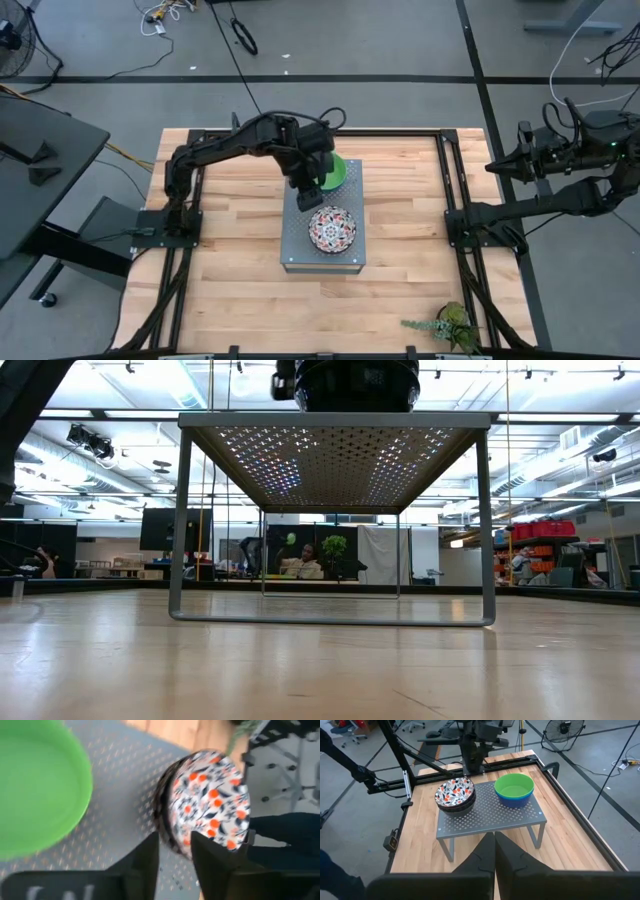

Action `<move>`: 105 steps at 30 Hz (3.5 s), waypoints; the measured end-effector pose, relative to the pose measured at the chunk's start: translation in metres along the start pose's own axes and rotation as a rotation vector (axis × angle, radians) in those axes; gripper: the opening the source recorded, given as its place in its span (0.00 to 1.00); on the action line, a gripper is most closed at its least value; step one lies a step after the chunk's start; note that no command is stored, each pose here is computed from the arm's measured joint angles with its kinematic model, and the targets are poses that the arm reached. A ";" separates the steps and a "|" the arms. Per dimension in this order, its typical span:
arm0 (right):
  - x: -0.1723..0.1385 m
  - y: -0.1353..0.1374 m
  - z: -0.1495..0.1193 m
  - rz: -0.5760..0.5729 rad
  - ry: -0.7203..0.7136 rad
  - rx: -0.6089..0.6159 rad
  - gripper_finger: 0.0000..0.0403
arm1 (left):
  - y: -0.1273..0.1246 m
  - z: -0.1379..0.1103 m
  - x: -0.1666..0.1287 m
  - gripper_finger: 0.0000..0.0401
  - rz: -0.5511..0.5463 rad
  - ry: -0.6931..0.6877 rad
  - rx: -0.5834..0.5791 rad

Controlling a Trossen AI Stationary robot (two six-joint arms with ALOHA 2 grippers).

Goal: Pick & Place Mini bowls
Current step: Stack the white patterned bowl on top of the white patterned bowl on the shelf

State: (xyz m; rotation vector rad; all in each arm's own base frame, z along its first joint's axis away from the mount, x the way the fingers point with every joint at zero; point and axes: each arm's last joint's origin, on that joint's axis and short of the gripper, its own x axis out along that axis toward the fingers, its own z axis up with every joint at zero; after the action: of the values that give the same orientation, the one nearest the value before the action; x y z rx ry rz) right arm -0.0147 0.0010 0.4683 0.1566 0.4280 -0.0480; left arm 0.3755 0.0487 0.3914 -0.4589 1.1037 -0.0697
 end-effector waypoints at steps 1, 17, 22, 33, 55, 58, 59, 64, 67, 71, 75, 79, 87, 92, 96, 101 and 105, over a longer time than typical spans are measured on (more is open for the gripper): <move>0.000 0.000 0.000 0.000 0.000 0.000 0.01 | 0.000 0.002 0.000 0.26 -0.017 -0.015 0.029; 0.000 0.000 0.000 0.000 0.000 0.000 0.01 | -0.006 0.024 0.000 0.01 -0.080 -0.236 0.322; 0.000 0.000 0.000 0.000 0.000 0.000 0.01 | -0.014 0.027 0.015 0.01 -0.150 -0.268 0.376; 0.000 0.000 0.000 0.000 0.000 0.000 0.01 | -0.017 0.026 0.023 0.00 -0.156 -0.269 0.414; 0.000 0.000 0.000 0.000 0.000 0.000 0.01 | -0.015 -0.001 0.026 0.00 -0.192 -0.541 0.439; 0.000 0.000 0.000 0.000 0.000 0.000 0.01 | -0.012 -0.010 0.029 0.00 -0.191 -0.551 0.439; 0.000 0.000 0.000 0.000 0.000 0.000 0.01 | -0.010 -0.014 0.030 0.00 -0.189 -0.542 0.435; 0.000 0.000 0.000 0.000 0.000 0.000 0.01 | -0.008 -0.027 0.027 0.00 -0.192 -0.588 0.445; 0.000 0.000 0.000 0.000 0.000 0.000 0.01 | -0.003 -0.036 0.033 0.00 -0.190 -0.578 0.441; 0.000 0.000 0.000 0.000 -0.001 0.000 0.01 | 0.001 -0.049 0.036 0.00 -0.188 -0.582 0.441; 0.000 0.000 0.000 0.000 0.000 0.000 0.01 | 0.007 -0.061 0.042 0.00 -0.173 -0.555 0.447; 0.000 0.000 0.000 0.000 0.000 0.000 0.01 | 0.008 -0.070 0.040 0.00 -0.173 -0.583 0.454; 0.000 0.000 0.000 0.000 0.000 0.000 0.01 | 0.012 -0.082 0.043 0.00 -0.172 -0.594 0.445; 0.000 0.000 0.000 0.000 0.000 0.000 0.01 | 0.011 -0.081 0.042 0.00 -0.160 -0.605 0.480; 0.000 0.000 0.000 0.000 -0.001 0.000 0.01 | 0.011 -0.082 0.043 0.00 -0.160 -0.602 0.493; 0.000 0.000 0.000 0.000 0.000 0.000 0.01 | 0.009 -0.082 0.043 0.00 -0.157 -0.600 0.495; 0.000 0.000 0.000 0.000 0.000 0.000 0.01 | 0.005 -0.084 0.045 0.00 -0.165 -0.596 0.500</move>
State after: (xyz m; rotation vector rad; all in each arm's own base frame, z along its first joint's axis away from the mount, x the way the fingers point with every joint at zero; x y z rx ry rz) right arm -0.0146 0.0010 0.4684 0.1566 0.4277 -0.0481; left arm 0.3222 0.0142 0.3209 -0.0998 0.4331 -0.3248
